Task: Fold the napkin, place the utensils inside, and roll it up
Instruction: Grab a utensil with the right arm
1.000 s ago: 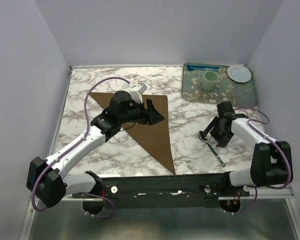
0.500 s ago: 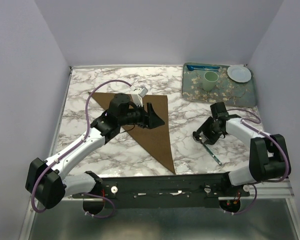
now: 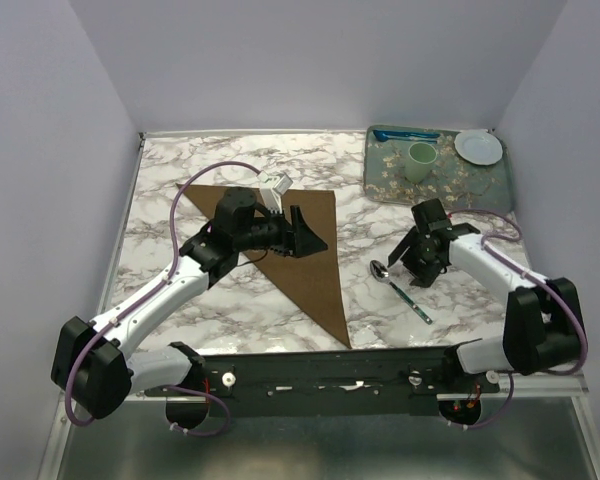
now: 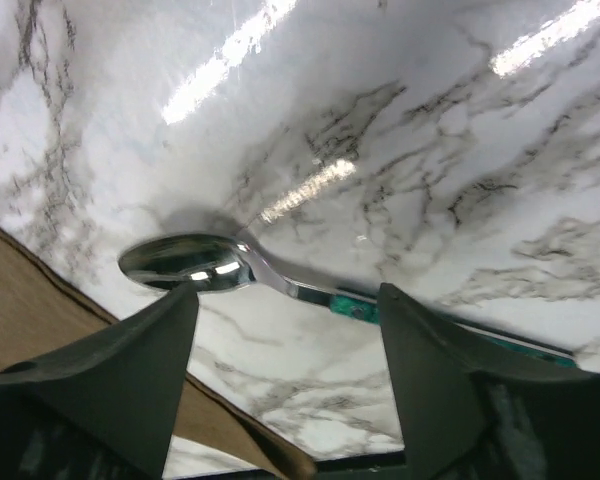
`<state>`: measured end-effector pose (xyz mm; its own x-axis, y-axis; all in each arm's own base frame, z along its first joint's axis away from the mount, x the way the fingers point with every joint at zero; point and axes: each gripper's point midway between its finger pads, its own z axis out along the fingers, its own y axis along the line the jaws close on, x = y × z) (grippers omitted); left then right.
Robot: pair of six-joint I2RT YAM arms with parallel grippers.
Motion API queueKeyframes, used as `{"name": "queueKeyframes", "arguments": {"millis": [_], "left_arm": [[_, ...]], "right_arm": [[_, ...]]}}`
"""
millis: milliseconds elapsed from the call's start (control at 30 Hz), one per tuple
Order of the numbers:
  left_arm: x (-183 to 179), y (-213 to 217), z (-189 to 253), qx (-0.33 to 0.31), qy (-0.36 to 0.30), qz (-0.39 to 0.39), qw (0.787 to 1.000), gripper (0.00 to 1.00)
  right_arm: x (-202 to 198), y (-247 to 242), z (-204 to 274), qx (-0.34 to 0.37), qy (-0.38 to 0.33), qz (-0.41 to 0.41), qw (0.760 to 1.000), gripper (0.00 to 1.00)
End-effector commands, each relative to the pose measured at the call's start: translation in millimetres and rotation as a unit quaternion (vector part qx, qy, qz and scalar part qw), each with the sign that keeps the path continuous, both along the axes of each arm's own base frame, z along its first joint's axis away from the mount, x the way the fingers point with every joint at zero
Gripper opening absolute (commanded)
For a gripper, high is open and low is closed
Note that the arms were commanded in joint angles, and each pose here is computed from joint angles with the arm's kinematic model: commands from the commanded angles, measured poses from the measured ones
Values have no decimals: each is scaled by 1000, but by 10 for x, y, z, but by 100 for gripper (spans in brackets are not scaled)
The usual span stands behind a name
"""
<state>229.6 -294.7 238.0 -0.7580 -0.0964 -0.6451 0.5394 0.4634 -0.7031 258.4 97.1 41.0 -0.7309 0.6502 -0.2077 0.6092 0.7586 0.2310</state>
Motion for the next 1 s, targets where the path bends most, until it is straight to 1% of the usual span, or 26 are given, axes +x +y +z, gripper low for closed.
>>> {"name": "queueKeyframes", "arguments": {"millis": [0, 33, 67, 133, 167, 267, 300, 333, 367, 433, 467, 500, 533, 600, 633, 667, 767, 800, 833, 900, 933, 967], "left_arm": [[-76, -62, 239, -39, -12, -32, 999, 70], [-78, -65, 245, -39, -12, -33, 999, 70], [-77, -65, 259, -40, -15, -34, 999, 71], [-64, -51, 262, -39, -15, -31, 999, 71], [-69, -49, 265, -40, -16, -31, 999, 70], [-72, -27, 262, -40, -17, -28, 999, 71], [-74, -19, 259, -41, -16, -27, 999, 71], [-70, -13, 254, -41, -14, -26, 999, 71], [-87, -15, 256, -43, -11, -29, 999, 71], [-96, -7, 252, -44, -9, -30, 999, 71], [-100, -6, 261, -45, -9, -31, 998, 71], [-92, 6, 260, -45, -10, -29, 999, 72], [-83, 15, 272, -45, -13, -27, 999, 74], [-59, 58, 274, -43, -13, -18, 999, 77], [-41, 84, 273, -42, -12, -12, 999, 79], [-28, 117, 269, -40, -7, -3, 999, 80], [102, 306, 260, -33, 3, 37, 999, 81], [200, 423, 254, -32, 7, 61, 998, 81], [233, 480, 259, -31, 7, 72, 997, 81], [287, 590, 232, -14, 15, 97, 995, 81], [323, 629, 197, -6, 20, 110, 994, 82], [373, 678, 130, 0, 37, 135, 990, 82]], "right_arm": [[-256, -134, 11, -35, 11, 89, 995, 84], [-299, -165, 39, -47, 25, 112, 992, 89], [-258, -203, 82, -69, 19, 154, 985, 92], [-216, -212, 66, -81, 5, 205, 975, 95], [-247, -183, 39, -73, 10, 232, 970, 95], [-291, -11, -24, -41, 23, 285, 957, 95], [-308, -8, -57, -43, 26, 294, 954, 96], [-253, 41, -86, -39, 11, 310, 950, 96], [-283, 88, -149, -23, 17, 328, 944, 96], [-282, 124, -215, -20, 24, 345, 938, 96], [-315, 132, -297, -21, 42, 348, 936, 95], [-306, 144, -314, -30, 47, 351, 935, 95], [-305, 166, -317, -38, 55, 354, 933, 94], [-328, 151, -385, -66, 84, 330, 938, 88], [-345, 106, -394, -84, 96, 320, 939, 82], [-307, 98, -383, -110, 94, 307, 941, 69], [-307, 80, -359, -147, 87, 292, 941, 49], [-349, 69, -373, -149, 88, 291, 941, 49], [-327, 81, -345, -149, 73, 287, 944, 48], [-398, 99, -386, -137, 72, 292, 944, 43], [-351, 129, -379, -133, 56, 292, 945, 39], [-331, 149, -361, -129, 44, 299, 944, 17]]}}
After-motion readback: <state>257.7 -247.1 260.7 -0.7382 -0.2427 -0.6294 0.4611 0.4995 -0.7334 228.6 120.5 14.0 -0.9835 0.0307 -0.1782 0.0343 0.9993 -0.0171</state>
